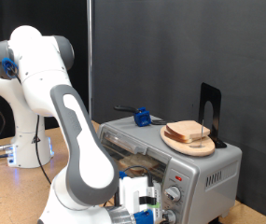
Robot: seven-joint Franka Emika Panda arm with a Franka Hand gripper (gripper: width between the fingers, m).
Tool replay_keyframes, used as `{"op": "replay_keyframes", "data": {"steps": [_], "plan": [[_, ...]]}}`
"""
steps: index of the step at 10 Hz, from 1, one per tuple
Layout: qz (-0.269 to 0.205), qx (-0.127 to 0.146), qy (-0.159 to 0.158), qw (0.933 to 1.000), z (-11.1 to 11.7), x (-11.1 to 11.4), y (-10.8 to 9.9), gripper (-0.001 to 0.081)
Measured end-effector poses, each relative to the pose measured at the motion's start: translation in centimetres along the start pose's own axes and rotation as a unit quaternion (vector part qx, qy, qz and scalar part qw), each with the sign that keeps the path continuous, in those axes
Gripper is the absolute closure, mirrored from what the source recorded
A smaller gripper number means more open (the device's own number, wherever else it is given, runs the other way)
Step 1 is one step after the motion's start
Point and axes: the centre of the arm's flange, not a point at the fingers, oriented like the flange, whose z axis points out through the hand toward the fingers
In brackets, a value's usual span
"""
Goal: Make a piece of toast with the oven
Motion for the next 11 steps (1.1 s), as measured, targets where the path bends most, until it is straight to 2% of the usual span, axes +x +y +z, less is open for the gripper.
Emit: {"op": "replay_keyframes", "data": {"steps": [3,7,8,9,10,11], "plan": [[-0.042,0.003,0.011,0.9990,0.0,-0.3,0.0,0.0708],[-0.031,0.002,0.014,0.9994,-0.1,-0.3,0.1,0.0708],[-0.032,-0.001,0.022,0.9992,-0.9,-0.1,0.0,0.0708],[-0.032,-0.001,0.026,0.9991,-1.5,0.0,0.0,0.0499],[-0.032,-0.001,0.029,0.9991,-1.8,0.0,0.0,0.0499],[-0.032,0.001,0.028,0.9991,-2.0,0.0,0.0,0.0305]]}}
